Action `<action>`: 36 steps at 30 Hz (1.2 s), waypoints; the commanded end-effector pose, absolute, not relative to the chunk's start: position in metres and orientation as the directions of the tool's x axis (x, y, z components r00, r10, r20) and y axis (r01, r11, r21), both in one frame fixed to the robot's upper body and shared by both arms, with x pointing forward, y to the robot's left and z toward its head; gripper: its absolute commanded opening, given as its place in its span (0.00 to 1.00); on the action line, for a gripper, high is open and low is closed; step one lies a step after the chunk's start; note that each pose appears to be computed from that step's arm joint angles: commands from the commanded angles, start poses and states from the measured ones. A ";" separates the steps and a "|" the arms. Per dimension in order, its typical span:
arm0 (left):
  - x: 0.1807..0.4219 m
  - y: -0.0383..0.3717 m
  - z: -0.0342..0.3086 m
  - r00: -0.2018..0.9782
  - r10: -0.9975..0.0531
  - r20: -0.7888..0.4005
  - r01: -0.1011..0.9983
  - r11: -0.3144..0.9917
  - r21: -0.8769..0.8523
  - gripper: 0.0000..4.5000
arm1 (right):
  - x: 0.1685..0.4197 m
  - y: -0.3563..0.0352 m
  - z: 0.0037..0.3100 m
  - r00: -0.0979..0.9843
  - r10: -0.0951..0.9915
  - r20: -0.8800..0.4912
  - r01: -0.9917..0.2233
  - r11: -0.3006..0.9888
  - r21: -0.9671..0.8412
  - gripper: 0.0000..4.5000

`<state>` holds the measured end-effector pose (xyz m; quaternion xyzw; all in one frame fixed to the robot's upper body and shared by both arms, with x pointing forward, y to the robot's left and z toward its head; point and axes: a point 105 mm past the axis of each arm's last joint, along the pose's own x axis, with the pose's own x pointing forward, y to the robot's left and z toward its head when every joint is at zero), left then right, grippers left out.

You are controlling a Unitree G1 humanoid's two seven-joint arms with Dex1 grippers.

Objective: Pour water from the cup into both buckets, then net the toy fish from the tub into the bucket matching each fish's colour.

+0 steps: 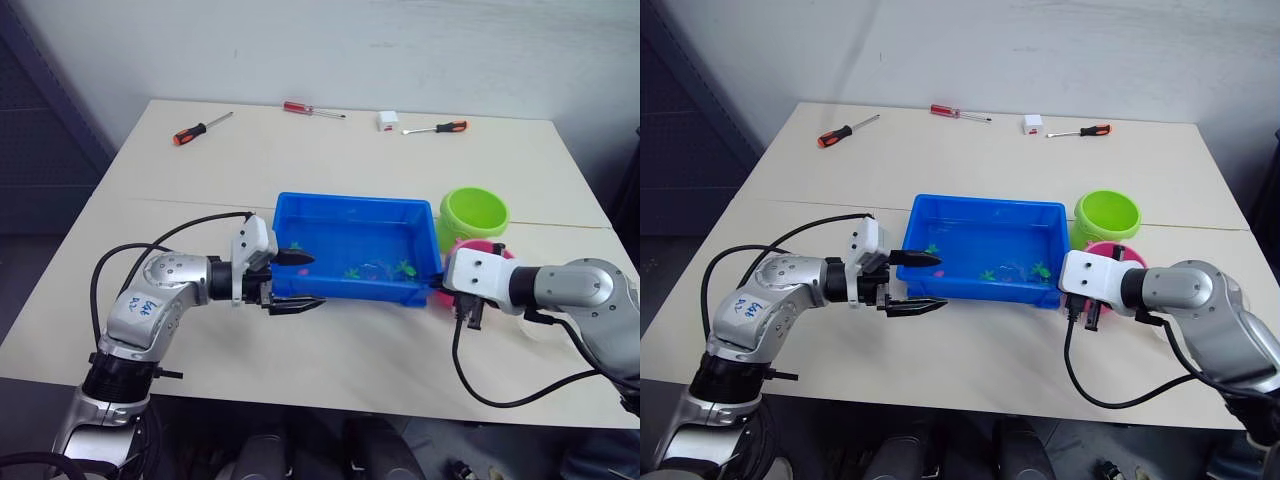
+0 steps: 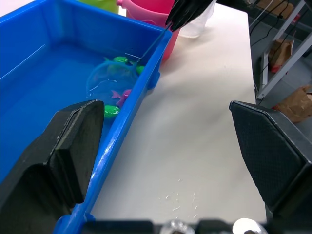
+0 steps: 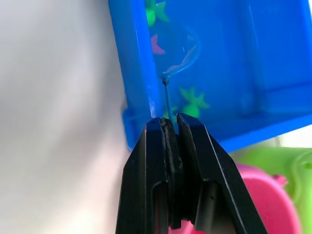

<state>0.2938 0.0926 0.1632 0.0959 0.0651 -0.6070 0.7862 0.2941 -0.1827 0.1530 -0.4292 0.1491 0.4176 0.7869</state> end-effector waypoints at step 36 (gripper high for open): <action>0.318 0.033 0.200 -0.037 -0.998 -0.042 0.994 -0.041 0.097 0.98 | 0.193 -0.275 0.217 0.969 0.097 -0.228 -0.173 0.923 -0.344 0.00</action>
